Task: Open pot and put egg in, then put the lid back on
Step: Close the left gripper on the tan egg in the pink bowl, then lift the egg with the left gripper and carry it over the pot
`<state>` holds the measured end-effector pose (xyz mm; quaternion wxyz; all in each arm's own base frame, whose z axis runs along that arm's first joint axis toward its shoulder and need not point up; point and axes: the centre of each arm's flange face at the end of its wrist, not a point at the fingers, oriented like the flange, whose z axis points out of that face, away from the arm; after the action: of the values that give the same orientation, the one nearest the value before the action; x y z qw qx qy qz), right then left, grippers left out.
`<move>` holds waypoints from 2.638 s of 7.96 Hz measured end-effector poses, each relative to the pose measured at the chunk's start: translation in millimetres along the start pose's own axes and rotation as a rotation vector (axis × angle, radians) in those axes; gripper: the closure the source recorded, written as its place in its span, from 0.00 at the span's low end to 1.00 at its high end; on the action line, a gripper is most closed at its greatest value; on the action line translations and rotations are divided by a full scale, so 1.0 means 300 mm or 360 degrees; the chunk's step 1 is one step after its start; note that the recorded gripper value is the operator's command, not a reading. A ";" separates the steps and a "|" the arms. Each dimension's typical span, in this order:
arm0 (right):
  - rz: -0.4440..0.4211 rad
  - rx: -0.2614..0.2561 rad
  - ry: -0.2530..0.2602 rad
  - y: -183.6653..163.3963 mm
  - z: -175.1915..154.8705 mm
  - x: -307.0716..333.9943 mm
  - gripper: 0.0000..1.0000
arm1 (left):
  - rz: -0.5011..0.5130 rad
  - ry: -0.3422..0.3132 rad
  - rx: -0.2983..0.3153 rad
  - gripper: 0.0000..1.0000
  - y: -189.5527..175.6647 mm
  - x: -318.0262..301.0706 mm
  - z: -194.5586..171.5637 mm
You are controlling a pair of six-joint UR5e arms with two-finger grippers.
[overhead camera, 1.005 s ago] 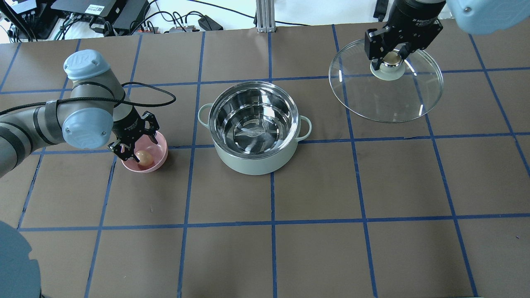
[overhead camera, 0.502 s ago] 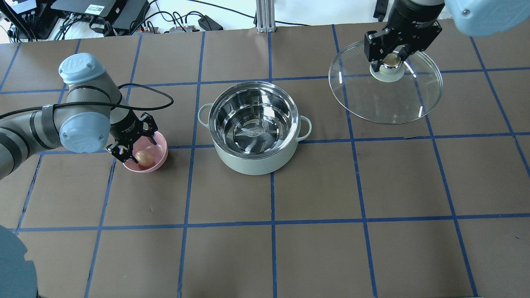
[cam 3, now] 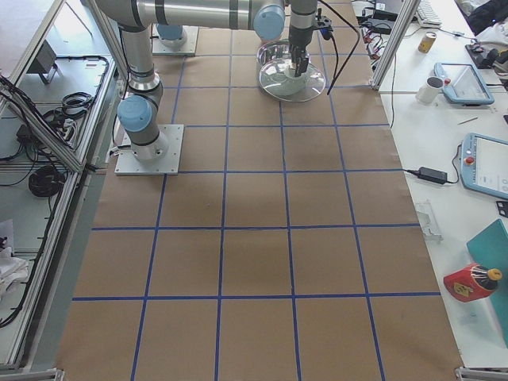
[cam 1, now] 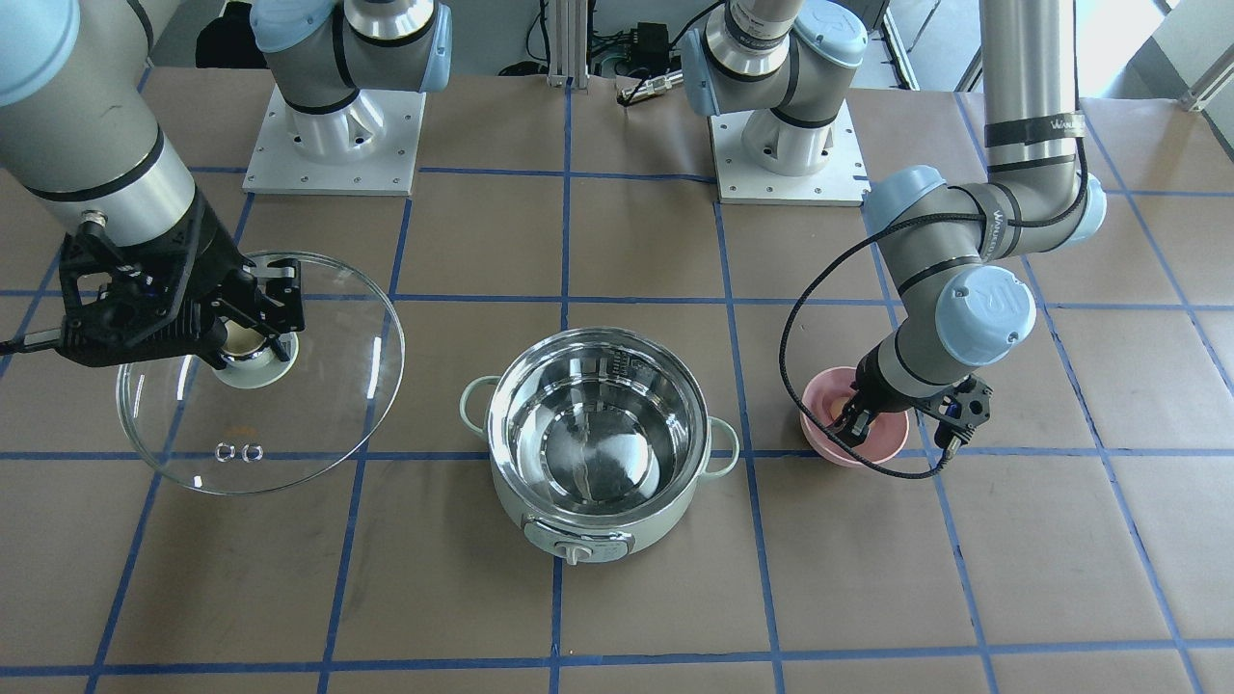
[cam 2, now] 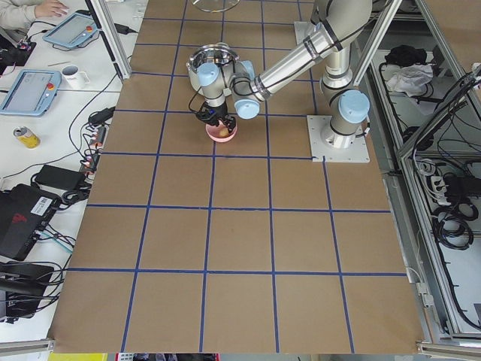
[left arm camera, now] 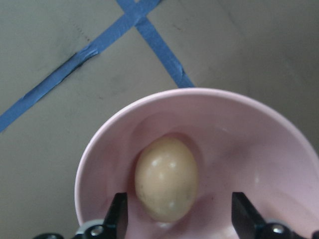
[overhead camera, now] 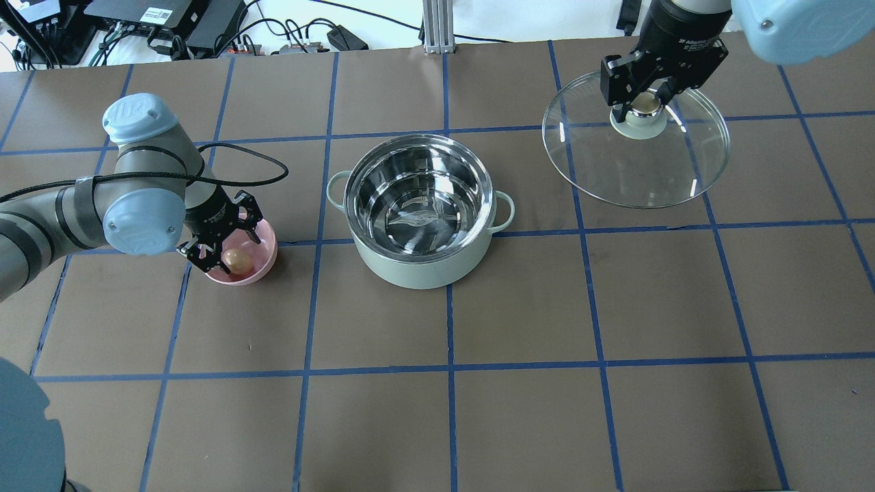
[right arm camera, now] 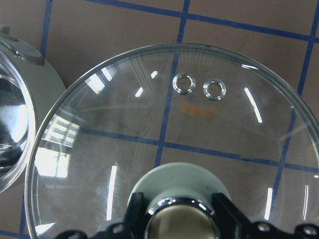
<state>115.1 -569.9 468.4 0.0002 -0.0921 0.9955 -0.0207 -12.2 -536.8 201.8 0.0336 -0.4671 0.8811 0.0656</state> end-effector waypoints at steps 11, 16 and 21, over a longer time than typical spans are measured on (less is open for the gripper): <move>0.0000 0.0001 0.0033 -0.002 0.007 0.007 1.00 | -0.0002 0.0012 -0.0056 0.67 -0.043 -0.040 0.060; 0.0000 -0.0010 0.0033 -0.005 0.021 0.009 1.00 | -0.0055 0.0014 -0.0032 0.82 -0.038 -0.034 0.034; 0.0000 -0.0005 0.0043 0.001 0.010 0.009 1.00 | -0.0102 -0.0011 -0.0043 0.82 -0.012 -0.047 -0.306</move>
<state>112.4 -570.3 465.6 -0.0134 -0.0919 0.9955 -0.0203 -1.1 -540.7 293.9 0.0325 -0.4952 0.8647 0.0780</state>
